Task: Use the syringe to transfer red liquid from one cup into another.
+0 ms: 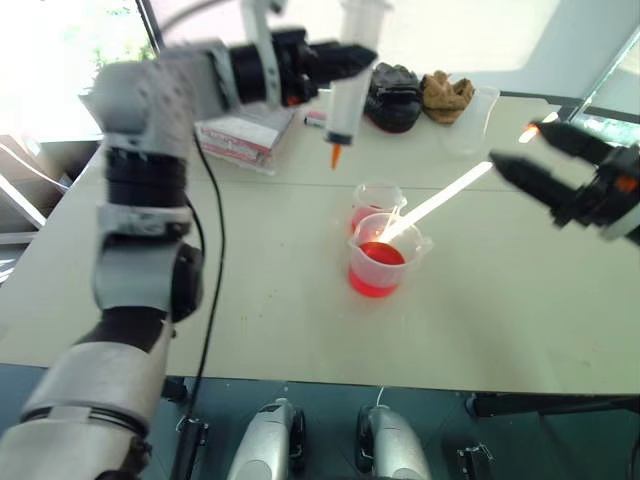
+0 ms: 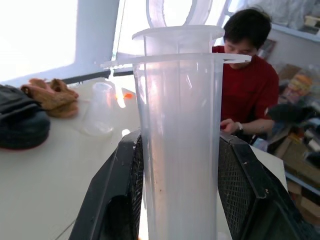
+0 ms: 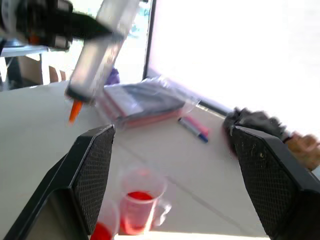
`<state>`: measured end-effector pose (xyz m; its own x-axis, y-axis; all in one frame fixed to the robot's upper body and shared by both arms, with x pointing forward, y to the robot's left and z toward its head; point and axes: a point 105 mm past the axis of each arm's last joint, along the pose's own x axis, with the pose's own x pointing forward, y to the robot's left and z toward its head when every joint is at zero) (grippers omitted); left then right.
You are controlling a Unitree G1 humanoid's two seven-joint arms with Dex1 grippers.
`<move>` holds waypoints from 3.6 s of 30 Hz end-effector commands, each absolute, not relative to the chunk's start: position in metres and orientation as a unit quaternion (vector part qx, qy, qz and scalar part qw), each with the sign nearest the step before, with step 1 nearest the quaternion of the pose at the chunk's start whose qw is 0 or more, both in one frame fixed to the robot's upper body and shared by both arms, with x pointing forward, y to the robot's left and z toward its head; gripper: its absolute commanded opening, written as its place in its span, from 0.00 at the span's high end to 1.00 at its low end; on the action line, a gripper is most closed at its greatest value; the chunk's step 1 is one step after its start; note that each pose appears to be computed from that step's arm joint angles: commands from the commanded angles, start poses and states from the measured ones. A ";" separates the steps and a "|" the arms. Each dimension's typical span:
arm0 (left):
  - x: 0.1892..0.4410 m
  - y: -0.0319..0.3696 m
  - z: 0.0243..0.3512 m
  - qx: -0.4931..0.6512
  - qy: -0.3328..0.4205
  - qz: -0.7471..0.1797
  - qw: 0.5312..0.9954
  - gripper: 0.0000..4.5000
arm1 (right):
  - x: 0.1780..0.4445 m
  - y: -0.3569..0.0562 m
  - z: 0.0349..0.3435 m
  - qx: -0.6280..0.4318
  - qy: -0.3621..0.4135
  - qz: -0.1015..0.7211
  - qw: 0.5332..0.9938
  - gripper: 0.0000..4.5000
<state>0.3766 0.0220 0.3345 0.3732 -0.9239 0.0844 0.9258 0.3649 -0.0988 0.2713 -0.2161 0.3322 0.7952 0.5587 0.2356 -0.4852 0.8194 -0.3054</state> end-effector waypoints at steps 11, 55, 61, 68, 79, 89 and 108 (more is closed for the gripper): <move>0.343 -0.019 0.310 0.000 -0.138 -0.597 0.790 0.65 | 0.282 -0.190 0.378 -0.260 -0.254 0.258 0.895 0.14; 0.327 -0.045 0.226 0.039 -0.093 -0.639 0.762 0.65 | 0.305 -0.138 0.312 -0.289 -0.183 0.360 0.868 0.14; 0.324 -0.048 0.217 0.056 -0.087 -0.646 0.756 0.65 | 0.300 -0.133 0.296 -0.278 -0.157 0.377 0.869 0.14; 0.323 -0.047 0.214 0.057 -0.085 -0.646 0.756 0.65 | 0.301 -0.138 0.304 -0.274 -0.176 0.352 0.878 0.55; 0.320 -0.042 0.208 0.059 -0.075 -0.646 0.757 0.65 | 0.308 -0.146 0.326 -0.271 -0.209 0.320 0.883 0.98; 0.318 -0.042 0.203 0.062 -0.068 -0.648 0.756 0.65 | 0.309 -0.150 0.329 -0.277 -0.217 0.307 0.884 0.98; 0.323 -0.039 0.209 0.059 -0.073 -0.638 0.765 0.65 | 0.310 -0.148 0.326 -0.273 -0.212 0.310 0.886 0.98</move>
<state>0.3354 -0.0262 0.2098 0.2470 -0.9672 0.0588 0.9541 0.2534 0.1594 0.3155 -0.1390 0.2979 0.6962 0.7107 0.1008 -0.5400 0.6111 -0.5787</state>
